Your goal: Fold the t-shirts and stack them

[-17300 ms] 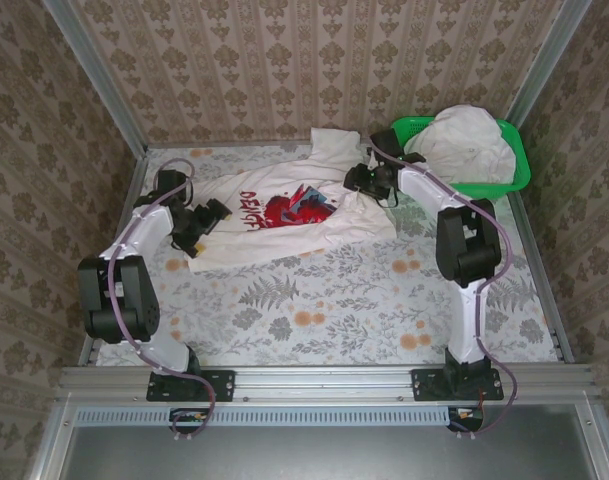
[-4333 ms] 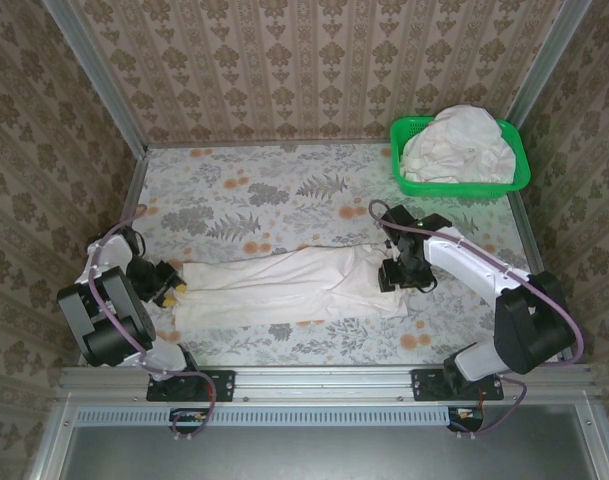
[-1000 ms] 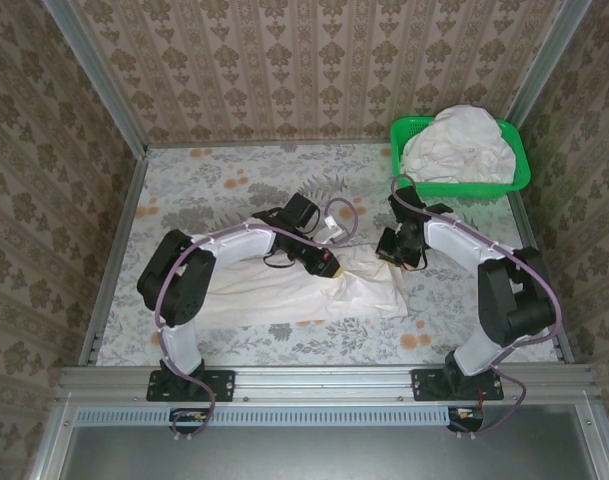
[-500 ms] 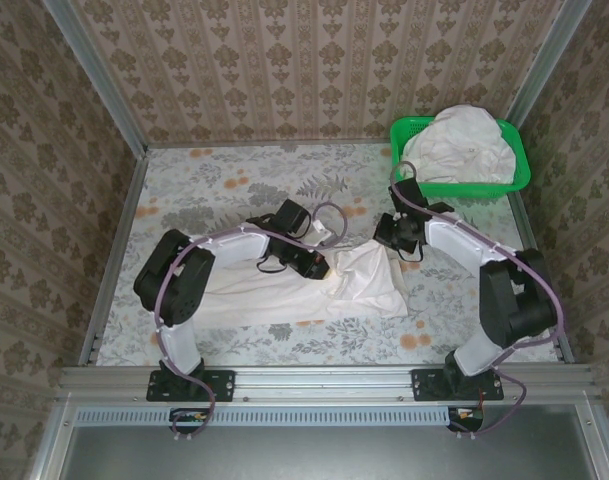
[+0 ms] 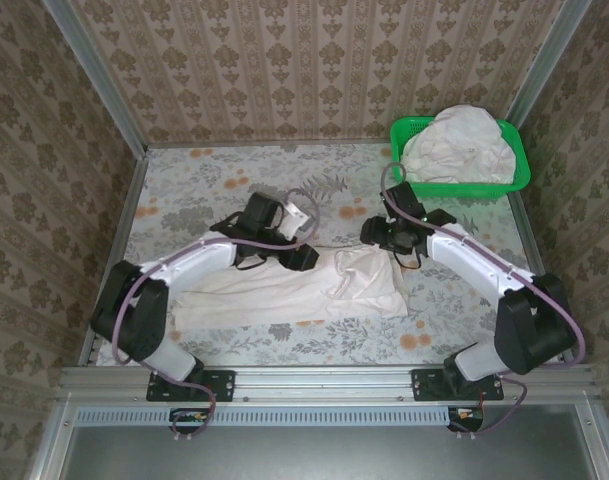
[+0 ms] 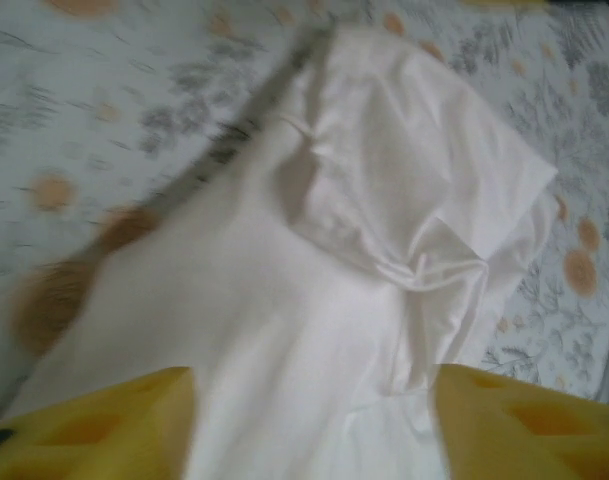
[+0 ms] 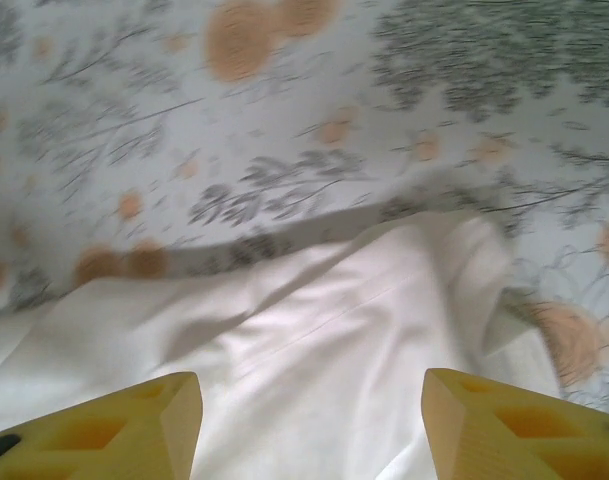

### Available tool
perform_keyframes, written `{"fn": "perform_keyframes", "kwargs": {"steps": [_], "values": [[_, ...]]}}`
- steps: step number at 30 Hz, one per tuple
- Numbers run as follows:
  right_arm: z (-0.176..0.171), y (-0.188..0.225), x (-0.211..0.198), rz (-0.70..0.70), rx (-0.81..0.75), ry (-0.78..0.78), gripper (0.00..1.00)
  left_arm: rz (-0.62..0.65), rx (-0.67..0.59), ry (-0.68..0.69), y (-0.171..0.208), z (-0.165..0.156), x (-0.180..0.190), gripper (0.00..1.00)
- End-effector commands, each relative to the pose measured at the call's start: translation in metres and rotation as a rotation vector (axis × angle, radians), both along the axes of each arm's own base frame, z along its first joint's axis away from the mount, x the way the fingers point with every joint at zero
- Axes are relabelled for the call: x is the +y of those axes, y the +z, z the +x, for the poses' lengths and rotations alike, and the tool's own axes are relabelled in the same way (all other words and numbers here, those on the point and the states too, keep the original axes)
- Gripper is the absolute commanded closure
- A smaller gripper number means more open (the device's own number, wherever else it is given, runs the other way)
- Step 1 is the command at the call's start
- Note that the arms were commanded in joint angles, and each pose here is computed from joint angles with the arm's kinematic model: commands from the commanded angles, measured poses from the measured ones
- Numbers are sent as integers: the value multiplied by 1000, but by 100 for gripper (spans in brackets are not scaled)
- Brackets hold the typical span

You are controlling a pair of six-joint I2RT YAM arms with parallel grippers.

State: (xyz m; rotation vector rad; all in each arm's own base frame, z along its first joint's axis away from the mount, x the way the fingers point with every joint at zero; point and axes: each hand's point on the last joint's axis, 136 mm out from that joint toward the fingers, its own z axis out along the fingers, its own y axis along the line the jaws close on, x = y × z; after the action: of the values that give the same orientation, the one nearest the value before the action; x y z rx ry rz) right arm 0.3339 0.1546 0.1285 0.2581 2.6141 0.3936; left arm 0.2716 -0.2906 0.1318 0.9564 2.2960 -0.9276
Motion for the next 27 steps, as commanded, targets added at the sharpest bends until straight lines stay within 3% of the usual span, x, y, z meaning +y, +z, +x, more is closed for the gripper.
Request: {"fn": "perform_keyframes", "kwargs": {"steps": [1, 4, 8, 11, 15, 21, 27], "values": [[-25, -29, 18, -71, 79, 105, 41, 21, -24, 101, -2, 9, 32, 20], [-37, -56, 38, -101, 149, 161, 41, 17, -22, 221, -1, 16, 66, 15], [-53, -97, 33, -145, 266, 108, 46, 30, 18, 409, -11, 24, 116, 7], [-58, -122, 28, -175, 341, 71, 50, 119, 102, 612, -39, 24, 158, 5], [-51, -140, 25, -233, 386, 45, 52, 180, 231, 767, -70, 12, 189, 4], [8, -151, 20, -270, 416, 0, 39, 301, 373, 932, -103, -14, 224, 3], [98, -145, 53, -172, 346, 9, 31, 330, 524, 932, -118, -43, 223, 2]]}}
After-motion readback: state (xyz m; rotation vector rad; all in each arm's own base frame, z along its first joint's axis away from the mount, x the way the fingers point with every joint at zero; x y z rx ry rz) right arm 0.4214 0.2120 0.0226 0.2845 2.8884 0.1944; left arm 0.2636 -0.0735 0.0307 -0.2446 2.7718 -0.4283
